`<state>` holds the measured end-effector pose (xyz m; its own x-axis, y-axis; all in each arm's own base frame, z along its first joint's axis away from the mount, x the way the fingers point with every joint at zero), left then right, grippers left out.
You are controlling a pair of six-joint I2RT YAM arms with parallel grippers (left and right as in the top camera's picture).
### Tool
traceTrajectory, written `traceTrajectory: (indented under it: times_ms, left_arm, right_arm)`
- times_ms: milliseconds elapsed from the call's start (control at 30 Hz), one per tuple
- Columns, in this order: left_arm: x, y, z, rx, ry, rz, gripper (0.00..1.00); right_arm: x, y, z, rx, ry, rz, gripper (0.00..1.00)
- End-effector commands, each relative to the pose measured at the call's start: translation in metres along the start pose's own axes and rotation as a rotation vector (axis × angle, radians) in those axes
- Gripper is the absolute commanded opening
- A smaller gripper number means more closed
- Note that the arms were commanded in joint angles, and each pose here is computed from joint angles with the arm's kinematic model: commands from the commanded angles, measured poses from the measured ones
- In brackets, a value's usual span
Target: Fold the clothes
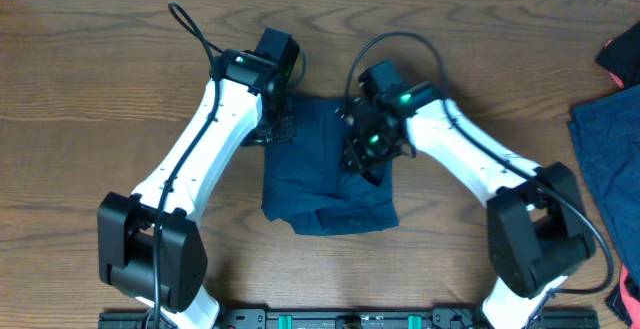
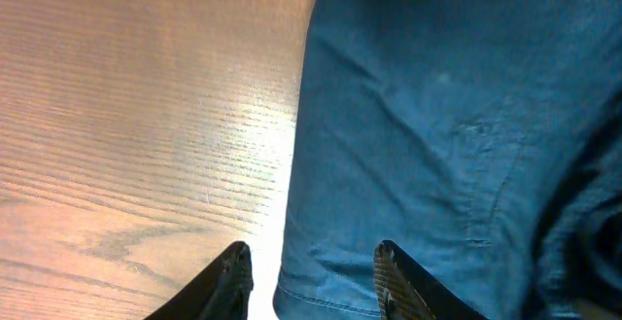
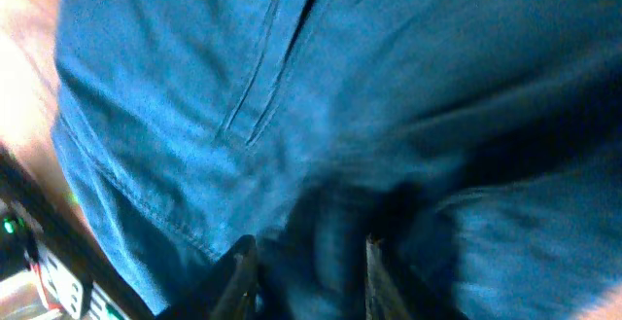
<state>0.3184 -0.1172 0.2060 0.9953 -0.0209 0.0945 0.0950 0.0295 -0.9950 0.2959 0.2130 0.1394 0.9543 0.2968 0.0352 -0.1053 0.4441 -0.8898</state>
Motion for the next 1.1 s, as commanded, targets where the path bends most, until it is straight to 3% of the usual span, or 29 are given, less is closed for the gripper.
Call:
traceTrajectory:
  times_ms: [0, 67, 300, 567, 700, 933, 1067]
  left_arm:
    - [-0.004, 0.012, -0.004, -0.028, 0.026, 0.045, 0.43]
    - [-0.005, 0.016, -0.006, -0.048, 0.028, 0.047, 0.43]
    - [-0.009, 0.030, -0.008, -0.072, 0.027, 0.054, 0.44]
    - [-0.011, 0.045, -0.021, -0.229, 0.028, 0.061, 0.49]
    - [-0.010, 0.051, -0.027, -0.291, 0.030, 0.049, 0.54]
    - [-0.002, 0.055, -0.041, -0.402, 0.065, -0.027, 0.53]
    - [-0.001, 0.053, -0.056, -0.426, 0.152, -0.074, 0.45]
  right_arm:
    - [-0.005, 0.002, 0.007, 0.015, -0.067, 0.020, 0.25]
    - [-0.006, 0.001, 0.006, 0.003, -0.064, 0.025, 0.01]
    - [-0.026, -0.020, -0.052, -0.433, 0.289, 0.074, 0.01]
    - [-0.026, -0.025, -0.062, -0.440, 0.372, 0.069, 0.01]
    - [-0.028, -0.032, -0.075, -0.594, 0.486, 0.012, 0.01]
    - [-0.033, -0.034, -0.091, -0.677, 0.543, -0.010, 0.01]
    - [-0.038, -0.032, -0.099, -0.702, 0.558, -0.002, 0.04]
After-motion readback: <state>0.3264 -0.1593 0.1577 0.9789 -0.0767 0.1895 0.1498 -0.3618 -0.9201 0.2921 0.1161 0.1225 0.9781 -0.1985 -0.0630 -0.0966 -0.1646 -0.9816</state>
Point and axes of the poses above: each gripper's point midway between its finger pads, its own y axis out along the fingers, its own z axis along the line the jaws close on, x = y × z, the point moved 9 cm from there along -y, back along the fingers, and after that the axes turned 8 degrees about y, right-handed, at the moved point
